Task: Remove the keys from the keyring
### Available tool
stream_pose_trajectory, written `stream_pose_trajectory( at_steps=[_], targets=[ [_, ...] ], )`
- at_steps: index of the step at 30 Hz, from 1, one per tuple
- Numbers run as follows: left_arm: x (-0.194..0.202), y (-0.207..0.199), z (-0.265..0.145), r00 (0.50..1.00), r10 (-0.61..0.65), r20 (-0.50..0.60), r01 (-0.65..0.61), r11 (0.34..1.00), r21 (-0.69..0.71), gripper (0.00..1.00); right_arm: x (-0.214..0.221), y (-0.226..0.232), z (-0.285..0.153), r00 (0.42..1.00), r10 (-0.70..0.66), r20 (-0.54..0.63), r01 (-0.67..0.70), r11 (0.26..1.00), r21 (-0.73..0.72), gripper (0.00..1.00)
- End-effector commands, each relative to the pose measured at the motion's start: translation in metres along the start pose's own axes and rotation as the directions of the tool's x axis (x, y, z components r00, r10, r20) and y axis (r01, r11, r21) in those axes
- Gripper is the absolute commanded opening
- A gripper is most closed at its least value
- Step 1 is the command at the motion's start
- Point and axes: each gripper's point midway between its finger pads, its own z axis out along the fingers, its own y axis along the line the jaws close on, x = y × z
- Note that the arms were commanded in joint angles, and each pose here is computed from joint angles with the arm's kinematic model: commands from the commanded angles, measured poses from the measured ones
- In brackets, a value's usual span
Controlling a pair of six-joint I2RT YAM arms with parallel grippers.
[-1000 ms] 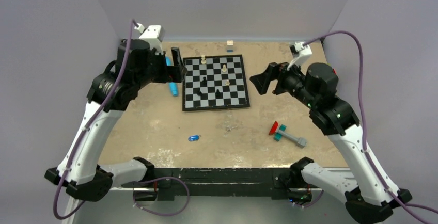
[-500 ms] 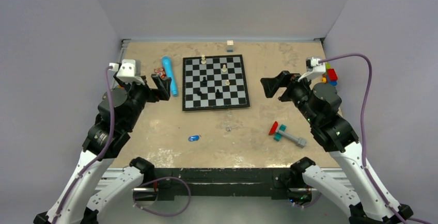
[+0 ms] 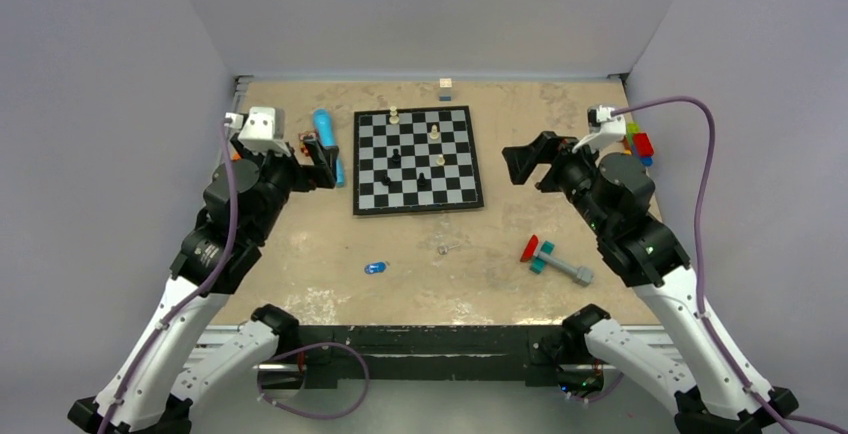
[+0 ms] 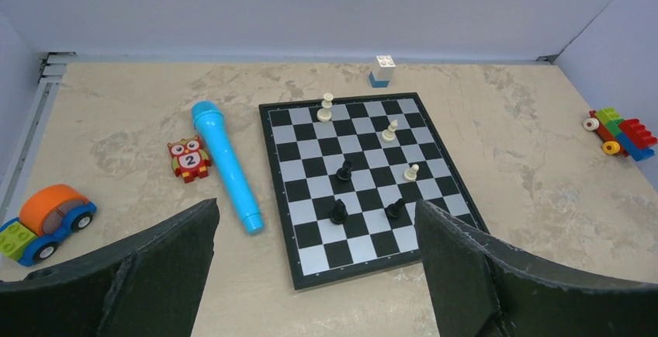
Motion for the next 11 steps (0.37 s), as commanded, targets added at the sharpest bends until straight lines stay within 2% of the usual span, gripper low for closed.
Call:
stream_pose_trajectory(
  at_steps=[1,11],
  targets=[
    [-0.021,-0.0016,0.0015,0.998,0.001,0.063,-0.001,1.0,0.001,1.0,-0.0303,0.0116,-0.0094,0.995,0.008,0.095,-0.004,0.999,-0.039,0.98],
    [-0.0199,-0.0033,0.0057,0.998,-0.001,0.057,0.001,1.0,0.003,1.0,-0.0278,0.0171,-0.0055,0.998,0.011,0.064,-0.008,0.998,-0.056,0.98]
  ],
)
